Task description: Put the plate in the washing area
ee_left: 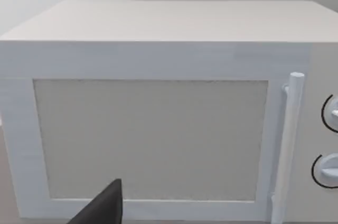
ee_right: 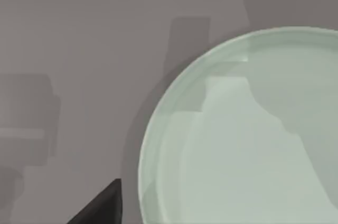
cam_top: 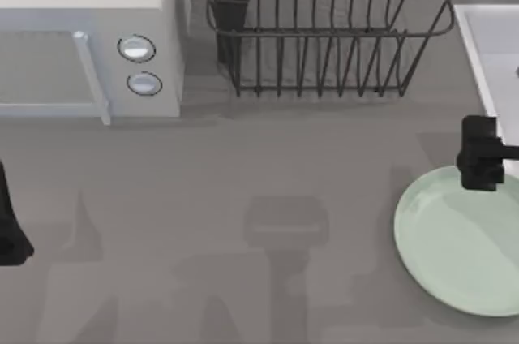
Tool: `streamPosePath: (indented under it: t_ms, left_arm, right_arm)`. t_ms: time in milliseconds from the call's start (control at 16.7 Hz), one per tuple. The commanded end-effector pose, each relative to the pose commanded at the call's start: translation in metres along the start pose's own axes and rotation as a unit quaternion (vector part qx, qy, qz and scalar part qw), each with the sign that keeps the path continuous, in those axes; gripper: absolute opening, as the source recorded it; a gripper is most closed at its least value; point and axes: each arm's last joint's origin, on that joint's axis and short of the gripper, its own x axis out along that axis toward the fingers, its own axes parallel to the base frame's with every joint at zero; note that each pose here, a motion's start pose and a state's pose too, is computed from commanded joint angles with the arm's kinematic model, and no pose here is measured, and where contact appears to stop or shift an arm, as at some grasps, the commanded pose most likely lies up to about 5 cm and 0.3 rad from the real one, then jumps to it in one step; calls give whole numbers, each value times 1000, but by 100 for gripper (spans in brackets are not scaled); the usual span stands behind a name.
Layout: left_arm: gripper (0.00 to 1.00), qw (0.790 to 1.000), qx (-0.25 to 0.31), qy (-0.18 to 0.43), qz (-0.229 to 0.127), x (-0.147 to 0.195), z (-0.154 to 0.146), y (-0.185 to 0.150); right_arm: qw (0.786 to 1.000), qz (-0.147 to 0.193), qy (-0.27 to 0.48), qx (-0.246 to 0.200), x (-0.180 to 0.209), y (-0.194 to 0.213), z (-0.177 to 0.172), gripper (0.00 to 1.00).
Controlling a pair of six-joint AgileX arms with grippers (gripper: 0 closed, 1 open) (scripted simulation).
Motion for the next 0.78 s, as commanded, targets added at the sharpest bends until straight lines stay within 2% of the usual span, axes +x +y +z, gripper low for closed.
streamPosePath:
  t_ms: [180,360,540,780]
  left_arm:
    - [100,1000,0,0,0,0,0,0]
    - [100,1000,0,0,0,0,0,0]
    - [100,1000,0,0,0,0,0,0]
    - [100,1000,0,0,0,0,0,0]
  right_arm:
    - [993,-30,118,4,36,31,23,100]
    - [976,-66,205,4,71,58,32,100]
    - [963,-90,253,2,93,75,34,100]
    - [959,-97,265,2,99,79,34,100]
